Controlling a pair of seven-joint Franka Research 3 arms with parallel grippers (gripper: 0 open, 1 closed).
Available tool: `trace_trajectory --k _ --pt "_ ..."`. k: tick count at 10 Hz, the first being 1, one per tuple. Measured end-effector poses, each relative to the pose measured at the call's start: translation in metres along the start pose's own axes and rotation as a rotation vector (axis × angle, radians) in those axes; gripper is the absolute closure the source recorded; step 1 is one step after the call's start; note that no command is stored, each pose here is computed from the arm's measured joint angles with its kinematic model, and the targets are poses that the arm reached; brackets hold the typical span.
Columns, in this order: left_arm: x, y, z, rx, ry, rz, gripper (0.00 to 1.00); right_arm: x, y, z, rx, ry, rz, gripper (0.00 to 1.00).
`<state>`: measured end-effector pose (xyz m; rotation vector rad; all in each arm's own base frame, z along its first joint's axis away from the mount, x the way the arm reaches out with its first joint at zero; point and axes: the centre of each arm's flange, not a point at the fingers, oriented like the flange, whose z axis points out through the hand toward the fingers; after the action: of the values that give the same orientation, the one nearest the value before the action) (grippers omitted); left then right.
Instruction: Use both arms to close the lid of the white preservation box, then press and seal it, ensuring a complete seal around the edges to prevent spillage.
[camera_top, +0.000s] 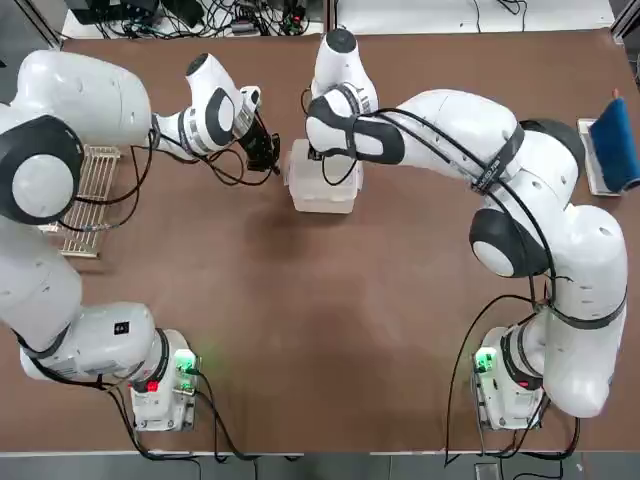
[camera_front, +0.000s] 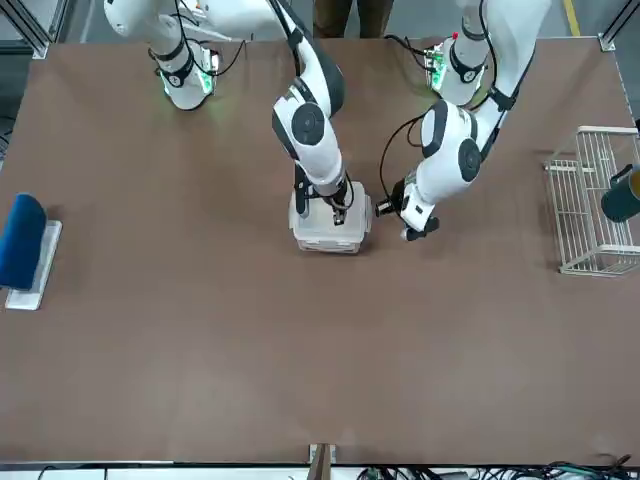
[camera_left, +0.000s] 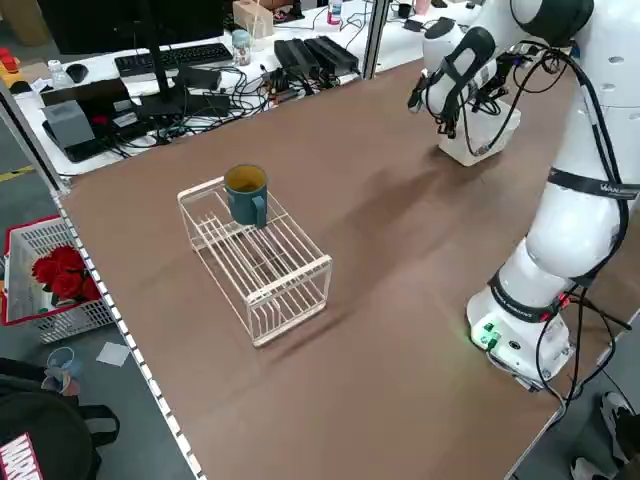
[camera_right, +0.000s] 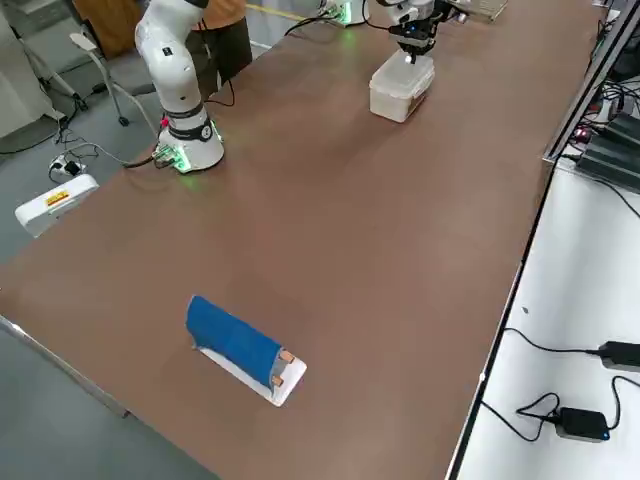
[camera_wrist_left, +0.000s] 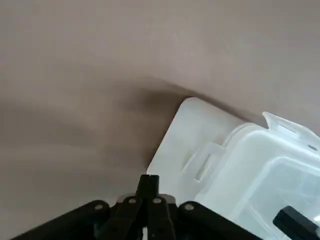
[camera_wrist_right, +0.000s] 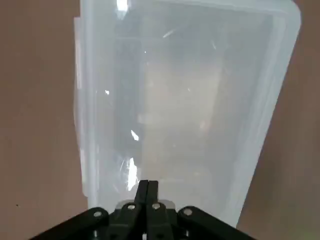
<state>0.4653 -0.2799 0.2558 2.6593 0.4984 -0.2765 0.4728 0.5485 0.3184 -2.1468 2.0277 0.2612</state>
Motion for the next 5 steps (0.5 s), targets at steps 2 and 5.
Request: trace_trajectory --k 2,5 --pt "-0.0001 0.0018 -0.0003 -0.006 0.012 0.003 0.99 0.0 0.0 0.0 0.0 0.0 0.0 0.99" --pt "0.0014 0.002 -0.0016 -0.011 0.022 0.002 0.99 0.0 0.0 0.0 0.0 0.0 0.0 0.99"
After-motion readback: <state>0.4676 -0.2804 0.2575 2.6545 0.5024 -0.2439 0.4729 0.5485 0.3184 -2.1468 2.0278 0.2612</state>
